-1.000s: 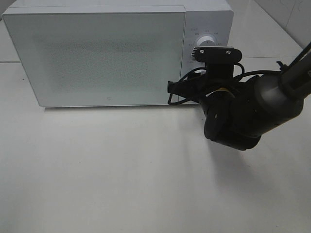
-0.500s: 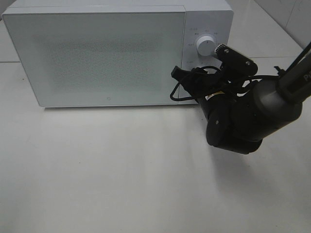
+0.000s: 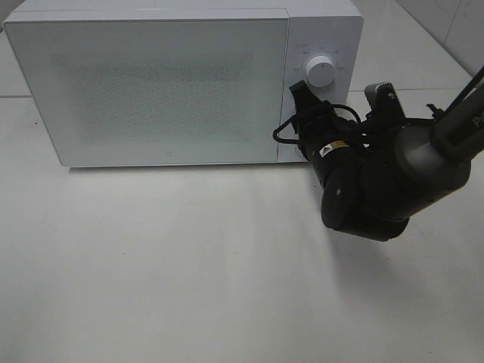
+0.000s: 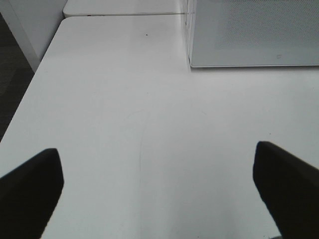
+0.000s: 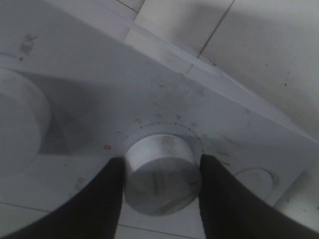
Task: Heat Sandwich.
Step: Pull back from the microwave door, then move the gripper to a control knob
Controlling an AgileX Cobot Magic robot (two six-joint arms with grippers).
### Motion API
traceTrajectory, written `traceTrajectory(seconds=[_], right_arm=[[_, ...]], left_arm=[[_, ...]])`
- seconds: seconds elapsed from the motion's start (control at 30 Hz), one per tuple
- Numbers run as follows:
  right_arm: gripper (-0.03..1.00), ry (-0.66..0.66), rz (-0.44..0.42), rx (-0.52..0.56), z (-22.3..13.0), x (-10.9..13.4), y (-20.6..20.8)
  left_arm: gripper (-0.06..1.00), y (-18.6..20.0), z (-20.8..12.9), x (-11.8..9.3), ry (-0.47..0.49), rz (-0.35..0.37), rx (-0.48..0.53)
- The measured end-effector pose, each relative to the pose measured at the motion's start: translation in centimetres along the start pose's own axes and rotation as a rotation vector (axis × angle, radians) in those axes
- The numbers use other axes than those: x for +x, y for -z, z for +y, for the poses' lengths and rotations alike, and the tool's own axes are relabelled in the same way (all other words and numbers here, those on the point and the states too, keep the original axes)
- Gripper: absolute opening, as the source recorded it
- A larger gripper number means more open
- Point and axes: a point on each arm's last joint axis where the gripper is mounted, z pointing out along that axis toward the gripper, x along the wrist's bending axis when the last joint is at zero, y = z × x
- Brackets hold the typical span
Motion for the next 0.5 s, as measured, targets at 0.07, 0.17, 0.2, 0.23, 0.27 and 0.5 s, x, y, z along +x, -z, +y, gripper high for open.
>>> traceTrajectory(seconds=[0.07,0.17,0.2,0.23,0.27,0.5], right_arm=[[0.44,-0.113,0.001,-0.001,0.01,0.01,0.0],[0.44,-0.179,0.001,-0.003,0.03,0.01,0.0],[0.44,-0.217,0.0,-0.005,0.04,0.0,0.0],[0.44,-0.284,-0.003,-0.011,0.09,-0.04,0.0],[0.44,-0.318,-0.004,-0.012,0.1,-0.05,0.0],[0.44,-0.452,-0.004,-0.017,0.14,-0.07,0.0]], left_arm=[[0.98,0.0,0.0,0.0,0.0,0.0,0.0],[0.98,0.0,0.0,0.0,0.0,0.0,0.0],[0.98,0.0,0.0,0.0,0.0,0.0,0.0],[0.98,0.0,0.0,0.0,0.0,0.0,0.0],[0.98,0.0,0.0,0.0,0.0,0.0,0.0],[0.98,0.0,0.0,0.0,0.0,0.0,0.0]])
